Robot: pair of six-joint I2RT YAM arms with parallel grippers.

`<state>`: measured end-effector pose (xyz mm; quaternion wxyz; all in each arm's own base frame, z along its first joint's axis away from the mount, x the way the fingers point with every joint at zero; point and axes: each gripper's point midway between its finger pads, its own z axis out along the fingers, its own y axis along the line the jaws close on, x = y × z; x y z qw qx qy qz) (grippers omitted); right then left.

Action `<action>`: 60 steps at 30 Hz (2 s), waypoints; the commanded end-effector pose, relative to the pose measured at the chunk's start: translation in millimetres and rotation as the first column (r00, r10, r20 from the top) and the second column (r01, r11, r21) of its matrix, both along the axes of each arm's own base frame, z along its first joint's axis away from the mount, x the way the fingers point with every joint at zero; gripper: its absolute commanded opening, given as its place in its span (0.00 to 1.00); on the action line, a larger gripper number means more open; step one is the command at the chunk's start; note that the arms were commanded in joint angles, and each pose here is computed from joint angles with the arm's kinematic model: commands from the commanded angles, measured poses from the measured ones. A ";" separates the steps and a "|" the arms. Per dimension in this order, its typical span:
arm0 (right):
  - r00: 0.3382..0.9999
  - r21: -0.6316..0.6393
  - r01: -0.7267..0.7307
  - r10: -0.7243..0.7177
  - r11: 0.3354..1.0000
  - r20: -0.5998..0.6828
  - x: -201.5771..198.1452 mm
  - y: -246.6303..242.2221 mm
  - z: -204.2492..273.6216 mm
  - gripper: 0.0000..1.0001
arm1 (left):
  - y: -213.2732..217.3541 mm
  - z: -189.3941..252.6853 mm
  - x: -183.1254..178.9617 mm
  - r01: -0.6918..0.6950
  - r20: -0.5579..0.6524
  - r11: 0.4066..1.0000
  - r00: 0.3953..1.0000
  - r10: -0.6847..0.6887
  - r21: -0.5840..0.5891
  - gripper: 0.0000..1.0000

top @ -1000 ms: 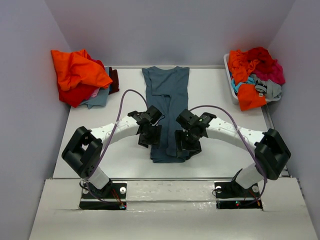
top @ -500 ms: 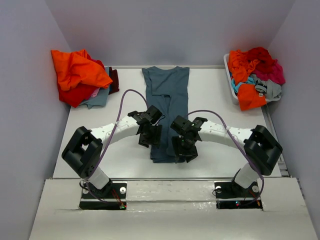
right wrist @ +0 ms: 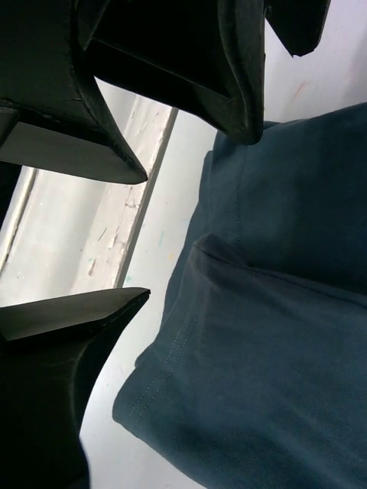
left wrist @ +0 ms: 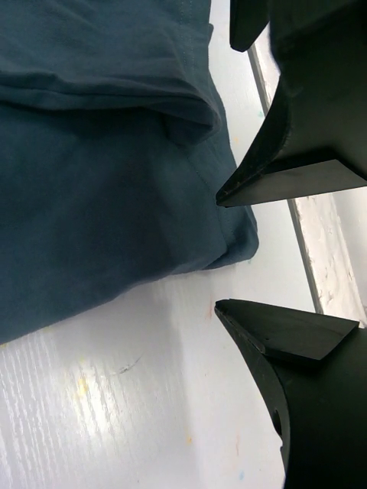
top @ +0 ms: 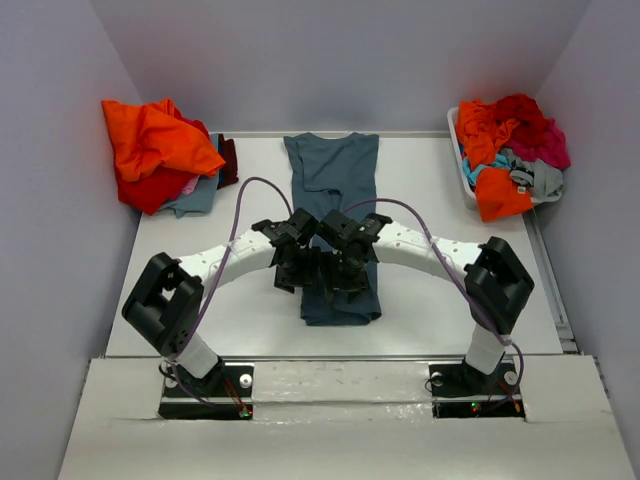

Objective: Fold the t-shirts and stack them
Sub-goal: Fold the tshirt

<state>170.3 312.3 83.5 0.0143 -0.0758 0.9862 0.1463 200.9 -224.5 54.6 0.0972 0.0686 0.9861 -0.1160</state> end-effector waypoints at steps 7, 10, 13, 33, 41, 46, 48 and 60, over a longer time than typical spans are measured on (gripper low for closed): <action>0.999 -0.009 -0.030 0.030 1.000 0.012 8.1 12.4 -5.8 0.62 | 1.3 23.6 6.7 -0.022 0.060 0.999 0.998 0.024 -0.040 0.64; 1.000 -0.017 -0.031 0.031 0.999 0.000 8.3 14.0 -14.6 0.61 | 6.3 26.8 10.3 -0.039 0.066 0.998 0.997 0.042 -0.044 0.64; 0.999 -0.022 -0.034 0.034 0.999 -0.005 10.6 17.3 -19.5 0.61 | 8.6 30.7 10.8 -0.043 0.077 0.997 0.996 0.047 -0.058 0.64; 1.000 -0.063 -0.003 0.004 0.998 0.014 12.7 8.4 -15.9 0.28 | 21.8 33.0 18.2 -0.081 0.073 0.991 0.993 0.089 -0.107 0.64; 1.000 -0.073 0.015 -0.015 0.997 0.008 6.3 -0.5 -14.9 0.18 | 20.4 32.5 20.9 -0.071 0.073 0.992 0.994 0.079 -0.101 0.64; 1.000 -0.077 0.027 -0.026 0.997 0.012 2.6 -6.8 -10.4 0.07 | 20.5 29.6 19.4 -0.069 0.065 0.993 0.995 0.075 -0.099 0.64; 0.999 -0.073 0.038 -0.037 0.997 0.020 0.9 -10.3 -3.0 0.07 | 20.4 28.9 19.6 -0.069 0.065 0.993 0.995 0.075 -0.099 0.64; 0.991 -0.067 0.124 -0.120 0.990 0.062 -12.6 -38.3 25.9 0.07 | 20.6 20.1 18.9 -0.040 0.038 0.997 0.998 0.043 -0.073 0.64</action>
